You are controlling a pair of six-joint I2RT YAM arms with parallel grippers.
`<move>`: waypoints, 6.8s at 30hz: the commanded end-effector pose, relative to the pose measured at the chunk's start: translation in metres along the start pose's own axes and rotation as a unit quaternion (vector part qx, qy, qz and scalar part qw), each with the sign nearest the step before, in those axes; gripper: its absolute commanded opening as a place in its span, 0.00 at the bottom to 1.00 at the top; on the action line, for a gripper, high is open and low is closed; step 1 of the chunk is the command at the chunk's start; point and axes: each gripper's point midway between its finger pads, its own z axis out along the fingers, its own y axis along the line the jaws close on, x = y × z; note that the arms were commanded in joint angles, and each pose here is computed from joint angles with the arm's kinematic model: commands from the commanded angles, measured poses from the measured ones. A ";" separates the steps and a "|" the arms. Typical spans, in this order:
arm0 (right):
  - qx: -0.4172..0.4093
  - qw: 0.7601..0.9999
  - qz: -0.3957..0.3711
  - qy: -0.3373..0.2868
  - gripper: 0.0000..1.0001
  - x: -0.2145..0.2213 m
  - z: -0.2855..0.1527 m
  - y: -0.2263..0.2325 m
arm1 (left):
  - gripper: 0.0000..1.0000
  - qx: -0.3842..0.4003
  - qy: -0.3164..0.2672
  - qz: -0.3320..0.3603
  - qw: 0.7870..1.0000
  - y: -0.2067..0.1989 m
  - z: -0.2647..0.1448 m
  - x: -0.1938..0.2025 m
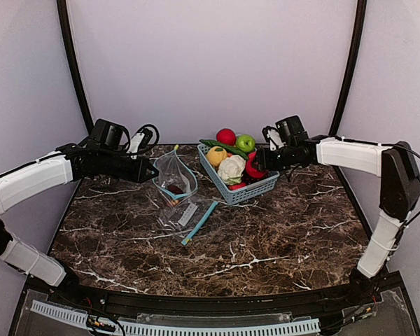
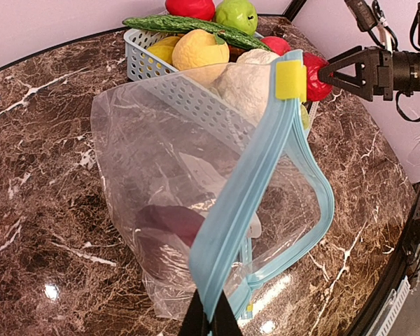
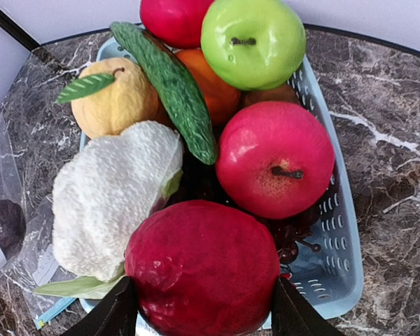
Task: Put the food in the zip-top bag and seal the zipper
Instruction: Pick up the fake fruit from the bin, then place the fake fruit in the zipper food storage bag, then pick up the fake vegetable from the bin.
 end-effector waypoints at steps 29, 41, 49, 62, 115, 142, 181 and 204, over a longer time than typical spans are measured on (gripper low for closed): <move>-0.287 0.932 -0.193 -0.112 0.57 0.004 -0.145 0.238 | 0.01 0.108 0.040 -0.006 0.993 -0.034 0.014 0.020; -0.341 0.916 -0.202 -0.063 0.57 0.032 -0.097 0.286 | 0.01 0.117 0.055 -0.010 0.992 -0.038 0.021 0.026; -0.239 0.956 -0.162 -0.043 0.57 0.025 -0.045 0.266 | 0.01 0.124 0.060 -0.011 0.990 -0.041 0.022 0.028; -0.125 0.983 -0.130 -0.027 0.55 0.025 -0.006 0.233 | 0.01 0.133 0.073 -0.008 0.988 -0.047 0.027 0.034; -0.083 0.979 -0.134 -0.131 0.78 -0.009 -0.082 0.208 | 0.01 0.043 0.062 0.004 0.997 -0.024 0.024 0.032; 0.101 0.994 -0.036 -0.031 0.82 -0.023 -0.016 -0.012 | 0.01 0.023 0.059 0.009 0.998 -0.017 0.024 0.032; 0.158 0.985 -0.074 0.012 0.71 -0.033 0.073 -0.054 | 0.01 0.033 0.072 0.004 0.997 -0.018 0.029 0.037; 0.191 0.979 -0.059 -0.036 0.63 -0.037 -0.040 -0.051 | 0.01 0.029 0.067 0.006 0.997 -0.018 0.027 0.035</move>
